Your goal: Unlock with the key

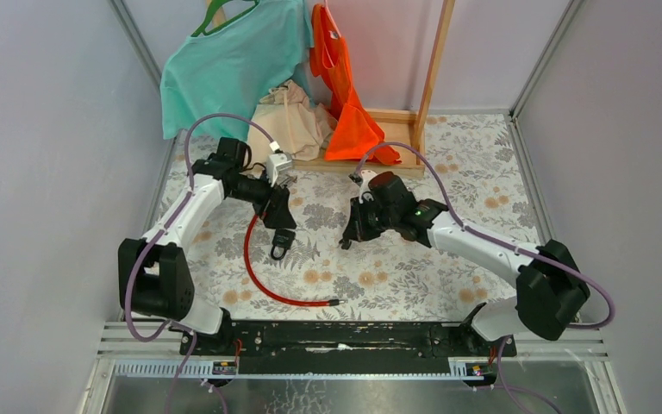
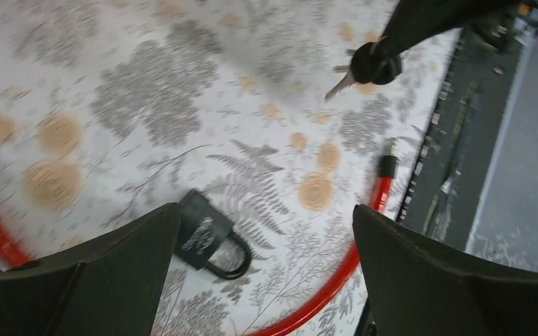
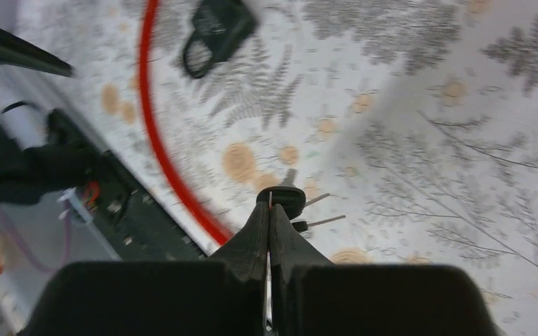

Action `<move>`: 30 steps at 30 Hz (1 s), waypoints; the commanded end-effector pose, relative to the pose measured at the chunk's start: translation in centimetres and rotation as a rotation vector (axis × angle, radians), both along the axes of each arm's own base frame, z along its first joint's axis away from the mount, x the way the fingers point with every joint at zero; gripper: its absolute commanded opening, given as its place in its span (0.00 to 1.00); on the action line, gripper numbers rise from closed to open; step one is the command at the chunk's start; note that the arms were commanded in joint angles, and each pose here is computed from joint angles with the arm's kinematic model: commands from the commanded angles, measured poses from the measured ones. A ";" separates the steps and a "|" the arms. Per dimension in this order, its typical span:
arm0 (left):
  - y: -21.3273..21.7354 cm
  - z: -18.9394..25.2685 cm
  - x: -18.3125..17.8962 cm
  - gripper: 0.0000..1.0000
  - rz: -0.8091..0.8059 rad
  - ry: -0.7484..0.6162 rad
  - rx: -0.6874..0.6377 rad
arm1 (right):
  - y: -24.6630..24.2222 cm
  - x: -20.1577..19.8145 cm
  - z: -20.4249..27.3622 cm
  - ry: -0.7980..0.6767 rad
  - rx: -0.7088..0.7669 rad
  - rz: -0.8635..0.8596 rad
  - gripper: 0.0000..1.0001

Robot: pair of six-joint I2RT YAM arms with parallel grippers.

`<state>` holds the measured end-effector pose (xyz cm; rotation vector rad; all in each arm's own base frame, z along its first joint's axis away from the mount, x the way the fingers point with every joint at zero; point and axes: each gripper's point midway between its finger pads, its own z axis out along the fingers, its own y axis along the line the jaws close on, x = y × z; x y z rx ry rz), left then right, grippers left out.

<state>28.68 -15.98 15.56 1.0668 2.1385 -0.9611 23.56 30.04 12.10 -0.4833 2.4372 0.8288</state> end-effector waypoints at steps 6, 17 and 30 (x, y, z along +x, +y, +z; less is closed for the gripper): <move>-5.4 2.0 -9.2 1.00 -0.413 -0.037 -0.204 | 4.5 -4.2 10.3 0.044 0.401 0.250 0.00; -8.1 2.2 -11.3 1.00 -0.487 -0.072 -0.228 | 5.8 -5.0 15.2 0.074 0.573 0.257 0.00; -7.9 1.5 -9.9 0.60 -0.426 -0.155 -0.152 | 5.4 -4.9 14.5 0.080 0.554 0.233 0.00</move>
